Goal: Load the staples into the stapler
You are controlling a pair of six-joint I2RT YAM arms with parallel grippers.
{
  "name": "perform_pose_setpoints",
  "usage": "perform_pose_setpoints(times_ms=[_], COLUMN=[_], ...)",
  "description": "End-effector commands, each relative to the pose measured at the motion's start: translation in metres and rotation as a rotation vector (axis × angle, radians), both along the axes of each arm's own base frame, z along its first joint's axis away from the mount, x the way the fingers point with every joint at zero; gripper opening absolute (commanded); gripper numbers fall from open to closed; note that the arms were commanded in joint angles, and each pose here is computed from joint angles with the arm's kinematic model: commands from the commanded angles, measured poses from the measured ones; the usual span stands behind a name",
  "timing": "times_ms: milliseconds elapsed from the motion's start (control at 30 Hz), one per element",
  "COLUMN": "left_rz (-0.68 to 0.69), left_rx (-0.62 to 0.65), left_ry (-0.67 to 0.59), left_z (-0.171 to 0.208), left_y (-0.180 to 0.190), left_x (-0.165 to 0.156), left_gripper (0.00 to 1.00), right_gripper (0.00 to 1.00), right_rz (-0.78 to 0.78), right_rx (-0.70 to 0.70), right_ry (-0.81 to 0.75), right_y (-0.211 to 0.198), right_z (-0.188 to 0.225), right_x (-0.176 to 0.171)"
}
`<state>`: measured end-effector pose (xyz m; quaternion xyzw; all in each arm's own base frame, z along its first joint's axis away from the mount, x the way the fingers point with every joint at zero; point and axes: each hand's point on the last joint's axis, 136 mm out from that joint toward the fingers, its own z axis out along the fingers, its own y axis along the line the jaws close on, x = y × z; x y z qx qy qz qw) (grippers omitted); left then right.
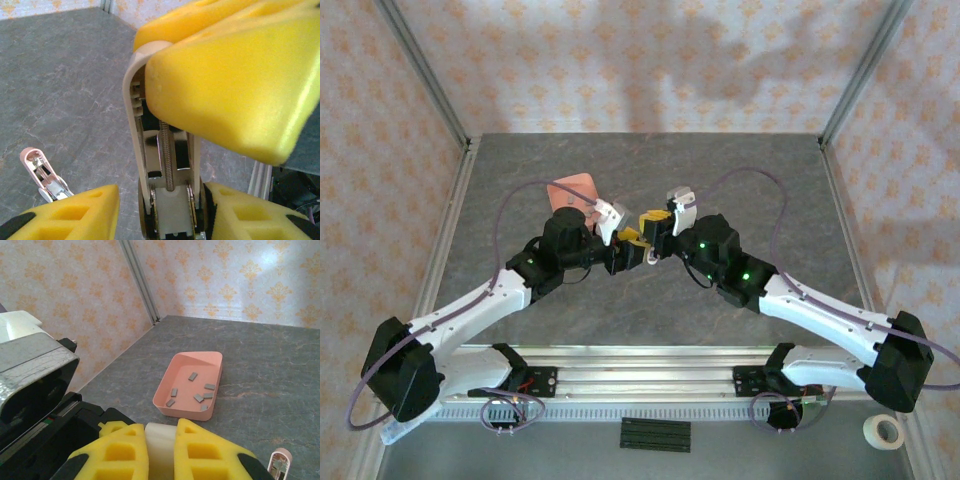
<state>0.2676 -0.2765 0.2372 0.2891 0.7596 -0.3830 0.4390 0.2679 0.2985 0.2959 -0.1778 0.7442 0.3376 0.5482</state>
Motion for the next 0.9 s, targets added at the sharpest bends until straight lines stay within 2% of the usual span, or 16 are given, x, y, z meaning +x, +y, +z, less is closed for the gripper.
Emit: perform_pose_setpoints(times_ms=[0,333,500,733,867], left_rz=[-0.027,-0.032,-0.013,0.065,0.165], left_rx=[-0.036,-0.011,0.001,0.013,0.004], left_ry=[-0.077,-0.073,-0.072,-0.05,-0.022], left_z=[0.024,0.02,0.018,0.012,0.009], left_y=[-0.009,-0.009,-0.007,-0.005,0.0], left_x=[0.004,0.004,0.007,0.02,0.034], left_gripper=[0.44,0.3,0.21,0.13,0.12], right_gripper=[0.13,0.13,0.17,0.3,0.45], right_rz=[0.006,0.0,-0.013,-0.057,-0.119], right_rx=[0.055,0.054,0.055,0.042,0.045], right_ry=[-0.025,-0.026,-0.032,-0.044,-0.044], right_y=[0.0,-0.001,-0.004,-0.015,-0.029], right_z=[0.014,0.014,0.013,0.012,0.013], right_x=[0.0,0.0,0.001,0.002,0.005])
